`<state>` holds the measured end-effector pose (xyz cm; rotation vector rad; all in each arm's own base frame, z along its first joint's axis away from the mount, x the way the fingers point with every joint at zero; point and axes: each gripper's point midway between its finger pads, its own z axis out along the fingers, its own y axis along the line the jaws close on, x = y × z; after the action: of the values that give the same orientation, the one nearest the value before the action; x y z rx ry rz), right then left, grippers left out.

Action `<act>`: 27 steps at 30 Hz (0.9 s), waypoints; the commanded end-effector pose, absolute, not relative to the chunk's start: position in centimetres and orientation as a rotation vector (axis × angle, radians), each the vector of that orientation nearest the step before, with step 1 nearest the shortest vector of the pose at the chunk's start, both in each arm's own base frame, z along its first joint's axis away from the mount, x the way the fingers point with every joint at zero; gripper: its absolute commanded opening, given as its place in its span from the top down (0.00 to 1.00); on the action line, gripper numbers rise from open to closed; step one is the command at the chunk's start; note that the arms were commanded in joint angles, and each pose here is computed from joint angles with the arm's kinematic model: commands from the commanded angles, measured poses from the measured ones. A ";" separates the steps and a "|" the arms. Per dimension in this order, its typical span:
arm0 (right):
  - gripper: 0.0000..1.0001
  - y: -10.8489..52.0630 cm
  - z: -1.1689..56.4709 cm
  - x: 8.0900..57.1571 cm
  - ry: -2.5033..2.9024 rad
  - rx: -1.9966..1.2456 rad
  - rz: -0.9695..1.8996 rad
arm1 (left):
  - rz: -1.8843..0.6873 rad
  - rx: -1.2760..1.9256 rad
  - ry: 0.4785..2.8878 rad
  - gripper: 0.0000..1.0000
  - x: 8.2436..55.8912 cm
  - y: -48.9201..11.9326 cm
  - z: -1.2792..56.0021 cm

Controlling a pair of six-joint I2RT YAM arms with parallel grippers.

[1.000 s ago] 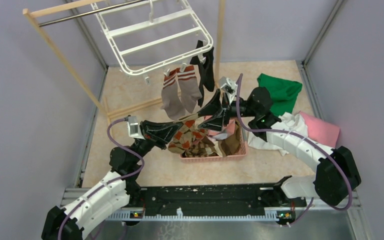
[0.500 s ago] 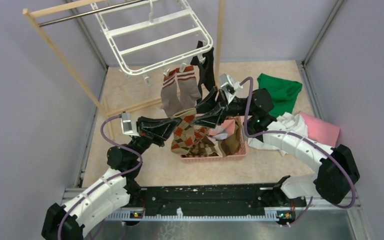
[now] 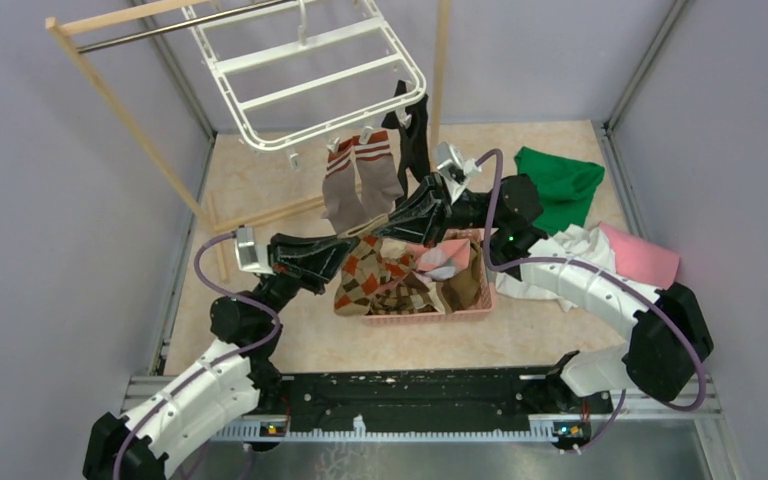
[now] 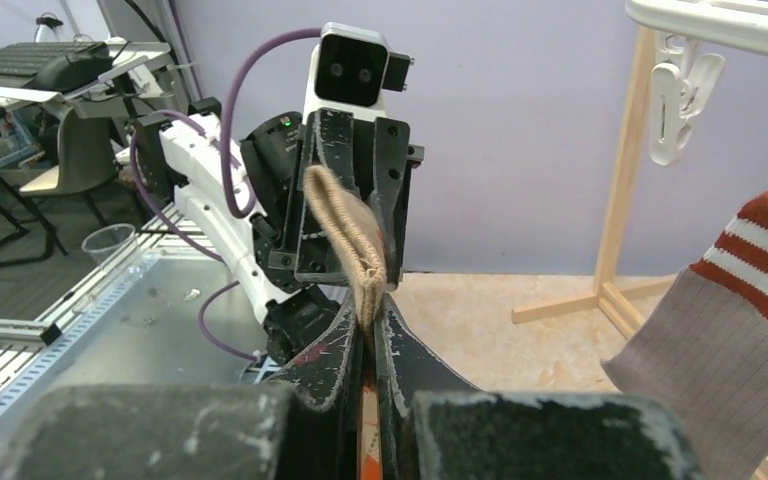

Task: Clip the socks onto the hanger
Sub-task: Adjust the sock.

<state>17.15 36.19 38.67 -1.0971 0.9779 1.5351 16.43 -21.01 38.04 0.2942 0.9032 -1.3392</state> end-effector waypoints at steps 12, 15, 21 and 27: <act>1.00 36.7 39.4 17.8 0.971 -1.061 1.540 | -0.811 0.325 1.080 0.01 16.8 -15.3 36.9; 1.00 37.2 39.0 18.5 0.980 -1.061 1.528 | -0.777 0.353 1.191 0.01 18.3 -16.1 36.4; 1.00 37.4 37.7 19.6 1.029 -1.074 1.492 | -0.691 0.381 1.280 0.01 20.1 -16.3 37.4; 1.00 36.5 36.4 20.4 1.075 -1.072 1.451 | -0.594 0.413 1.422 0.01 22.6 -16.0 34.2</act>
<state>19.95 37.34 34.89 -1.0701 1.1284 1.5151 21.30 -17.14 35.62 0.3943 1.3511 -0.6947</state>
